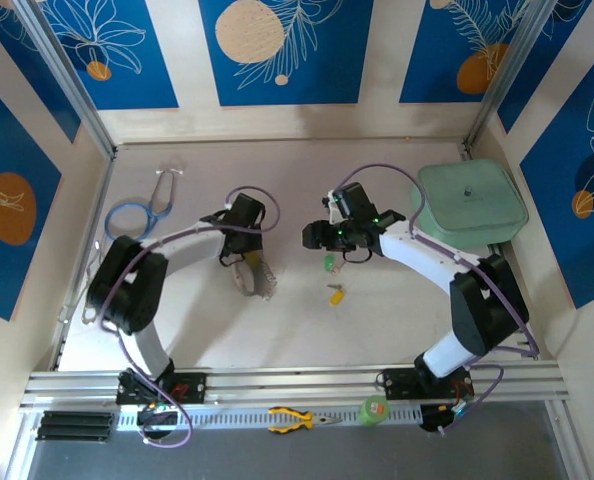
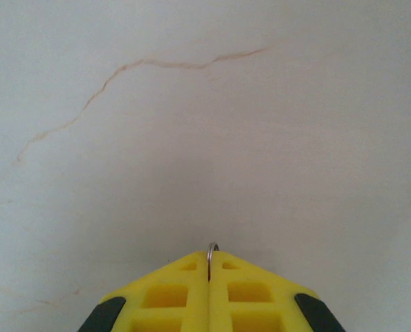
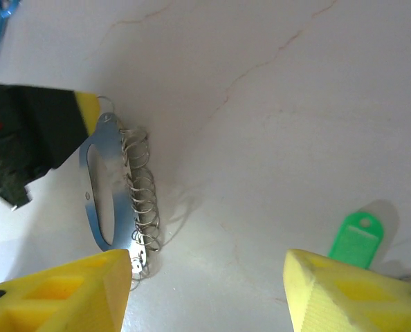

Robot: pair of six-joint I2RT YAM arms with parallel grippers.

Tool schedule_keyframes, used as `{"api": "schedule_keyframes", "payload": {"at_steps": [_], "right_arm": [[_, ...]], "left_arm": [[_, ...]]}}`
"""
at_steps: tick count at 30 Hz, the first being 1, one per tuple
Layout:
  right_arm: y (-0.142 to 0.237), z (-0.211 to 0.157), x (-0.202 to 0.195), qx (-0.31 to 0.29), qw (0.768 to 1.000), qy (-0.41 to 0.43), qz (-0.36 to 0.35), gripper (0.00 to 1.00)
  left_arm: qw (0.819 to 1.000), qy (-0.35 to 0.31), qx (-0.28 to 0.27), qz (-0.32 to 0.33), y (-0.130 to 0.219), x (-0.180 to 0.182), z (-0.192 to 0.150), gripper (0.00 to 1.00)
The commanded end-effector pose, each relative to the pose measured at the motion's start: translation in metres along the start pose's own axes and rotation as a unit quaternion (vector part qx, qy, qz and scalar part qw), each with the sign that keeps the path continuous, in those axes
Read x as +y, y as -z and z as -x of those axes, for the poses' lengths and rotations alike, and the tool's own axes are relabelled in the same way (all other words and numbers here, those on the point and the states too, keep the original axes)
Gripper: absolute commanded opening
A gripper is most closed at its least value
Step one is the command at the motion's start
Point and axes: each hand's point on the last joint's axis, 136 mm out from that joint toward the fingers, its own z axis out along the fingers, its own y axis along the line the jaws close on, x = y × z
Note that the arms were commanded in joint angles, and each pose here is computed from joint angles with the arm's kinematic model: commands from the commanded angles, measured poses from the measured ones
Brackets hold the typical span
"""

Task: Put the keys on the keyring

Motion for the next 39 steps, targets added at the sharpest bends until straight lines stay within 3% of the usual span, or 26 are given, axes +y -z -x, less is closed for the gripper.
{"api": "schedule_keyframes", "payload": {"at_steps": [1, 5, 13, 21, 23, 31, 39], "right_arm": [[0.016, 0.010, 0.002, -0.034, 0.999, 0.000, 0.026, 0.60], [0.031, 0.023, 0.000, -0.069, 0.997, 0.000, 0.046, 0.60], [0.068, 0.037, 0.003, -0.133, 0.989, 0.046, 0.043, 0.60], [0.096, 0.045, 0.021, -0.194, 0.969, 0.146, 0.041, 0.60], [0.100, 0.043, 0.030, -0.204, 0.960, 0.185, 0.041, 0.60], [0.106, 0.010, 0.077, -0.207, 0.901, 0.370, 0.092, 0.61], [0.108, -0.047, 0.125, -0.198, 0.778, 0.548, 0.236, 0.48]], "left_arm": [[0.986, -0.081, -0.104, -0.099, 0.048, -0.040, 0.038, 0.00], [0.959, -0.159, -0.164, -0.167, 0.088, -0.061, 0.046, 0.00], [0.882, -0.315, -0.252, -0.244, 0.148, -0.088, 0.051, 0.00], [0.759, -0.468, -0.315, -0.323, 0.186, -0.118, 0.027, 0.00], [0.738, -0.485, -0.334, -0.330, 0.193, -0.122, 0.026, 0.00], [0.676, -0.528, -0.364, -0.364, 0.203, -0.130, 0.008, 0.00], [0.606, -0.554, -0.377, -0.429, 0.214, -0.138, -0.022, 0.00]]}}
